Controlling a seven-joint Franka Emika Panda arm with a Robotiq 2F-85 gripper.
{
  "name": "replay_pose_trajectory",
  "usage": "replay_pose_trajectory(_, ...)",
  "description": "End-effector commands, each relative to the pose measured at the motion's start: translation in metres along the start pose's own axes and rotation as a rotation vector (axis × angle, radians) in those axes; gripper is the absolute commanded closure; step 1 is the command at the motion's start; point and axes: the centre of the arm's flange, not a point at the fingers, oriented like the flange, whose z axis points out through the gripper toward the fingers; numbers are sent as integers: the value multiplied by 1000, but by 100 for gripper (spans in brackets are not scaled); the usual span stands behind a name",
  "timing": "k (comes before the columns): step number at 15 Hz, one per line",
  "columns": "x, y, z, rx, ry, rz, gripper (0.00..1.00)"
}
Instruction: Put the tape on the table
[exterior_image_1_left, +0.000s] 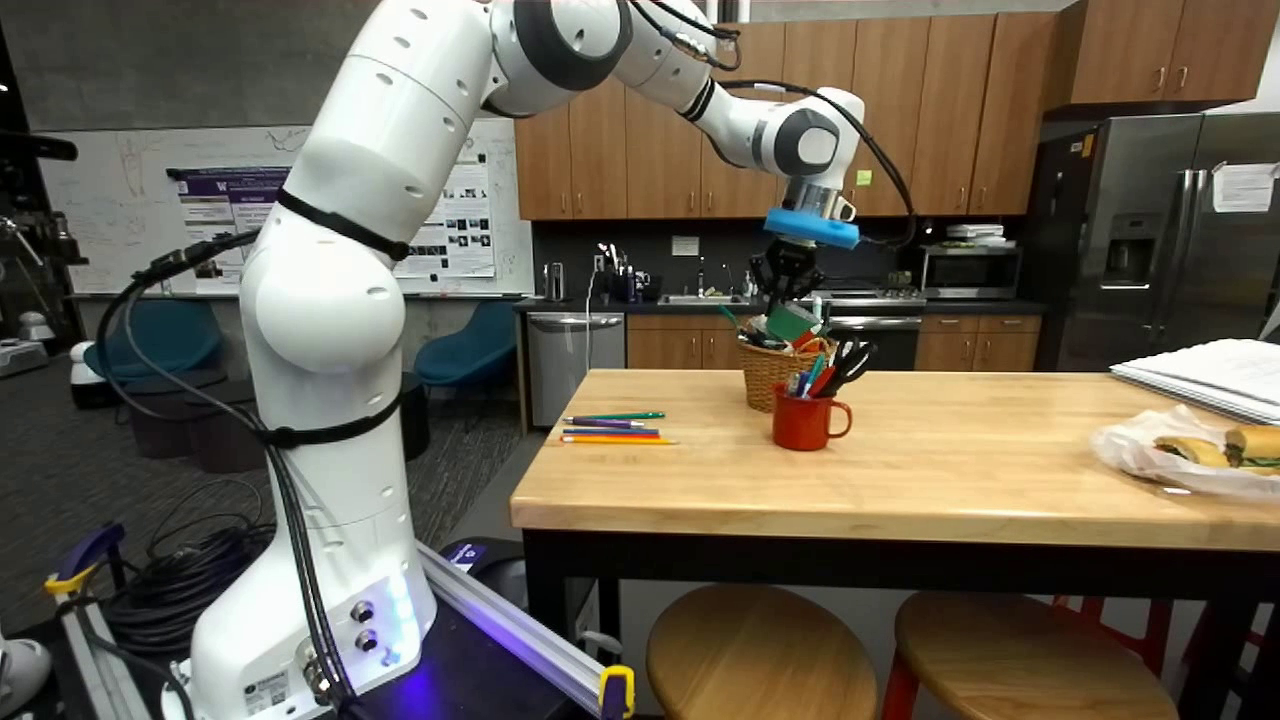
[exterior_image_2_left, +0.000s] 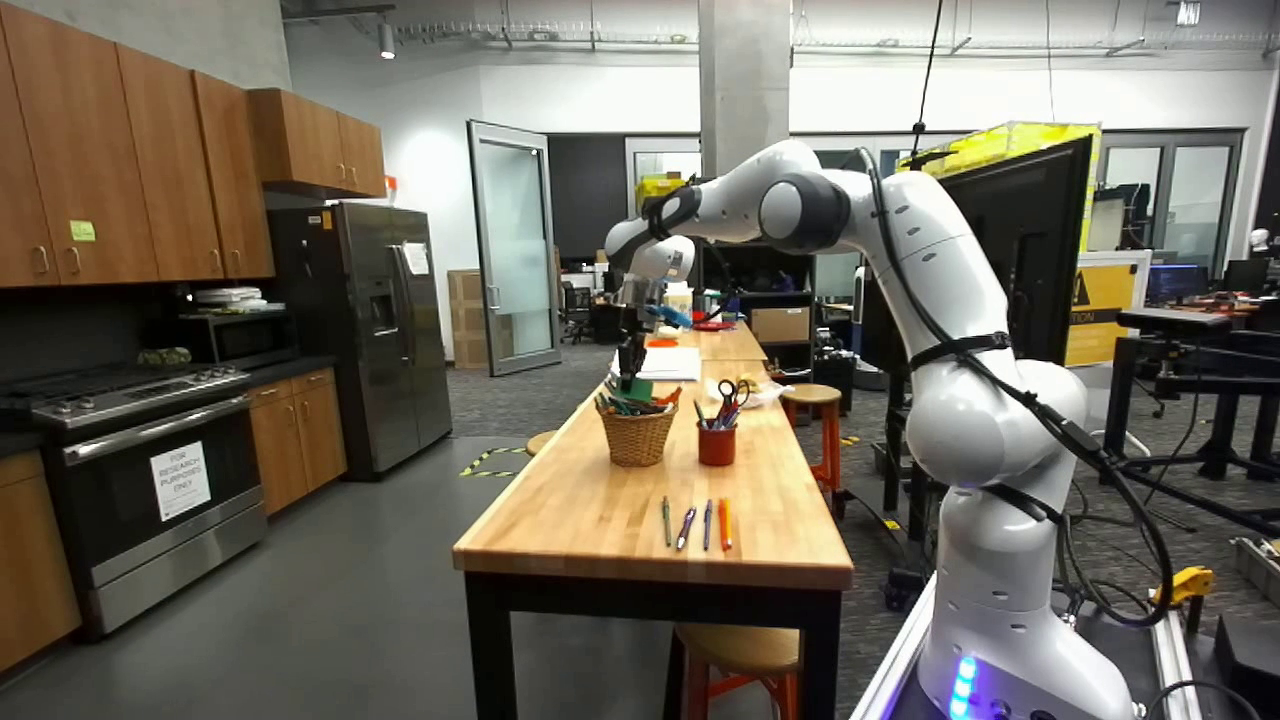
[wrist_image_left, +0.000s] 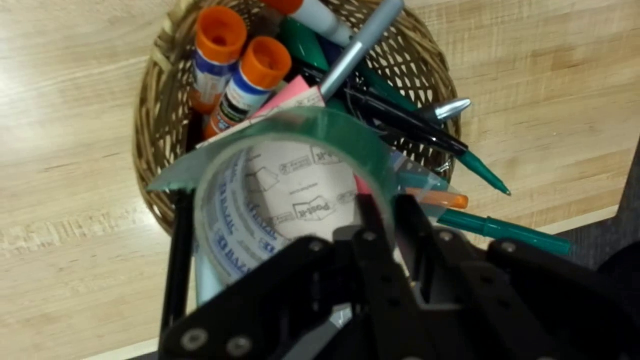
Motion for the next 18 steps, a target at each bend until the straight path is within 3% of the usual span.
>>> replay_pose_trajectory(1,0,-14,-21,16,23,3,100)
replay_pose_trajectory(11,12,-66,-50,-41,10,-37,99)
replay_pose_trajectory(18,29,-132,-26,-119,-87,-159,99)
